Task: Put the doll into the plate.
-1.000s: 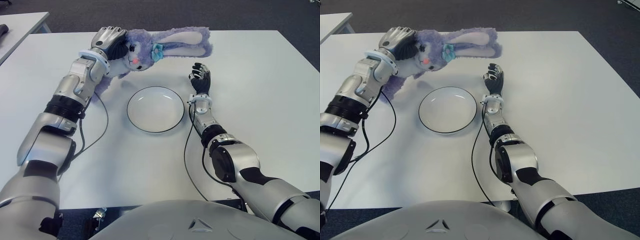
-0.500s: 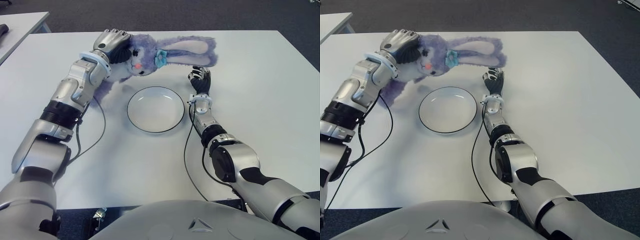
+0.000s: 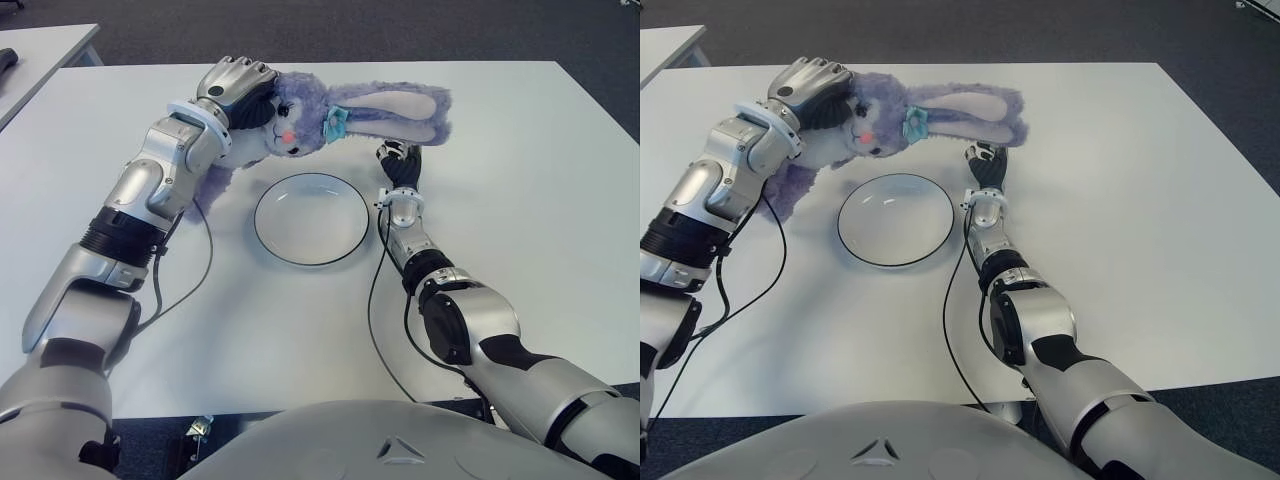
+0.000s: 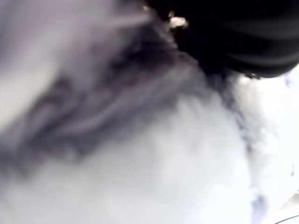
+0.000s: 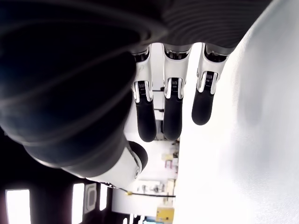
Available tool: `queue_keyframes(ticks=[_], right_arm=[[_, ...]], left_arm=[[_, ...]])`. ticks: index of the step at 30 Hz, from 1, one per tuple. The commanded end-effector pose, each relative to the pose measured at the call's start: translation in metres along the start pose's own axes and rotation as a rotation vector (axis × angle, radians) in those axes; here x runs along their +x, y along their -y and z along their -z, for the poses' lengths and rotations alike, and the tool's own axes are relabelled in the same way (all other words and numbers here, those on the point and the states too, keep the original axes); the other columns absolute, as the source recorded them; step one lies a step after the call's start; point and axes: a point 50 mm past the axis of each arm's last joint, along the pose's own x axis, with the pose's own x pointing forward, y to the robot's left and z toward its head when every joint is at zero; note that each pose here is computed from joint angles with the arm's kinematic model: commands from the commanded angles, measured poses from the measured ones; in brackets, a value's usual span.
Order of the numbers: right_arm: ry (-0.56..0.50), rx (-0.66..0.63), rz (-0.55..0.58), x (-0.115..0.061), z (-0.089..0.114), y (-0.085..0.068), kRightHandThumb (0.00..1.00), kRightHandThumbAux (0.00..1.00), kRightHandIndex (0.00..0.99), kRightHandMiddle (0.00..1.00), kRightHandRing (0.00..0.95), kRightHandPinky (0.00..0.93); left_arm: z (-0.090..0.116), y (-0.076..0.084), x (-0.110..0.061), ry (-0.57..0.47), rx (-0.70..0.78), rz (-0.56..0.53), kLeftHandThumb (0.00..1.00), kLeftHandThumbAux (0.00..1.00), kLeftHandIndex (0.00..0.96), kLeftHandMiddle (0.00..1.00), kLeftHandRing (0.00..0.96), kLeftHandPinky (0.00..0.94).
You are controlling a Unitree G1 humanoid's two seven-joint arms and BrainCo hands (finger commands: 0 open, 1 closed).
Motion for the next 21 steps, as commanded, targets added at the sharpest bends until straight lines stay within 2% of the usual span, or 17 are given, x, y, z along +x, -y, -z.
queue_keyframes(ticks=[1, 10, 21], right_arm=[[-0.51, -0.097, -0.039, -0.084, 0.107, 0.0, 0.574, 0.905, 0.234, 0.279, 0.255, 0.233], [-0.499, -0.104, -0.046, -0.084, 0.106, -0.001, 0.576, 0.898, 0.242, 0.274, 0.252, 0.228], [-0.503, -0.114, -0.05, -0.084, 0.107, -0.001, 0.516, 0.905, 0.229, 0.262, 0.247, 0.225]], left_arm=[[0.002, -0.004, -0.008, -0.025, 0.035, 0.046, 0.95, 0.65, 0.384, 0.507, 0.529, 0.728], [-0.009, -0.005, -0.011, 0.013, 0.039, 0.06, 0.951, 0.65, 0.385, 0.508, 0.529, 0.717], [-0.025, -0.013, -0.013, 0.08, 0.087, 0.094, 0.95, 0.65, 0.384, 0.507, 0.531, 0.753]])
